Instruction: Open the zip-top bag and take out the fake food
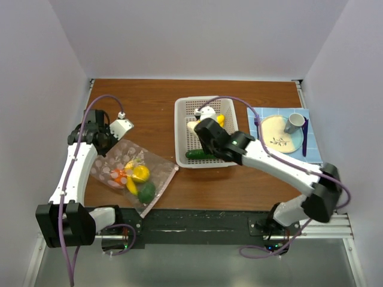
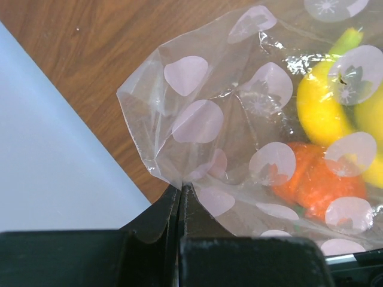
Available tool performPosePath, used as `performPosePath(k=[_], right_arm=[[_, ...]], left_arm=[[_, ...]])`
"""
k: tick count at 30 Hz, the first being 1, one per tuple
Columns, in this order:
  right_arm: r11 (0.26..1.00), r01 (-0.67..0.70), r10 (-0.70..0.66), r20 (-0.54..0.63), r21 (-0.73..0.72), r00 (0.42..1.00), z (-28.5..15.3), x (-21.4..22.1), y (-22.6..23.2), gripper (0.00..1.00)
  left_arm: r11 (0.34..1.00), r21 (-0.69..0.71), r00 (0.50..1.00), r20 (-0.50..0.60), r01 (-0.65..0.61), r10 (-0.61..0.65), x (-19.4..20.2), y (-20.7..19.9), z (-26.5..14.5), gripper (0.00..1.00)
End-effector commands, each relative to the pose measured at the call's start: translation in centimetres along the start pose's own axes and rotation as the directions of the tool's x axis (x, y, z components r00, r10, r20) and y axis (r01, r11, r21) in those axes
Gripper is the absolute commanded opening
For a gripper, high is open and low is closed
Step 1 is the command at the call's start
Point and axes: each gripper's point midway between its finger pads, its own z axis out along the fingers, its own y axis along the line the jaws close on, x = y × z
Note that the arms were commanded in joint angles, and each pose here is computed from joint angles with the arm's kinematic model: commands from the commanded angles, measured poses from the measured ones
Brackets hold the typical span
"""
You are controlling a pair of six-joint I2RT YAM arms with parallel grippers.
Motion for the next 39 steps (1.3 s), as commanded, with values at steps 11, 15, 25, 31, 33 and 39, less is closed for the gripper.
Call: performPosePath(k=[11,15,25,31,33,39], right_arm=[[0.996,-0.074,0.079,0.114,-0.049,0.990,2.3,-2.0,3.2,0.99],[0.990,0.085,-0.063,0.187,-0.116,0.980,-1.1,1.7,7.8,0.99],[0.900,0.285,-0.218,0.226,-0.330,0.949,-2.1,10.8,17.3,0.73],[0.882,0.304,-0.213,0.271,-0.360,0.939,-1.3,10.1,19.9,0.74],[0.878,0.317,-0.223,0.279,-0.360,0.934,-0.6,9.9,21.1,0.75],[0.869,0.326,-0.231,0.278,-0.373,0.932,1.2,9.9,23.5,0.76]], left_arm=[[0.997,0.043,0.997,0.018,0.072,-0.072,0.5,-1.8,1.3,0.00],[0.996,0.032,0.995,-0.056,0.083,-0.081,2.5,-2.7,4.7,0.00],[0.996,0.031,0.982,-0.168,0.088,-0.081,6.1,-5.0,9.3,0.00],[0.995,0.039,0.983,-0.164,0.092,-0.085,6.1,-5.4,9.6,0.00],[0.995,0.045,0.983,-0.164,0.091,-0.083,6.1,-5.6,9.6,0.00],[0.995,0.051,0.983,-0.167,0.086,-0.076,6.2,-5.8,9.8,0.00]])
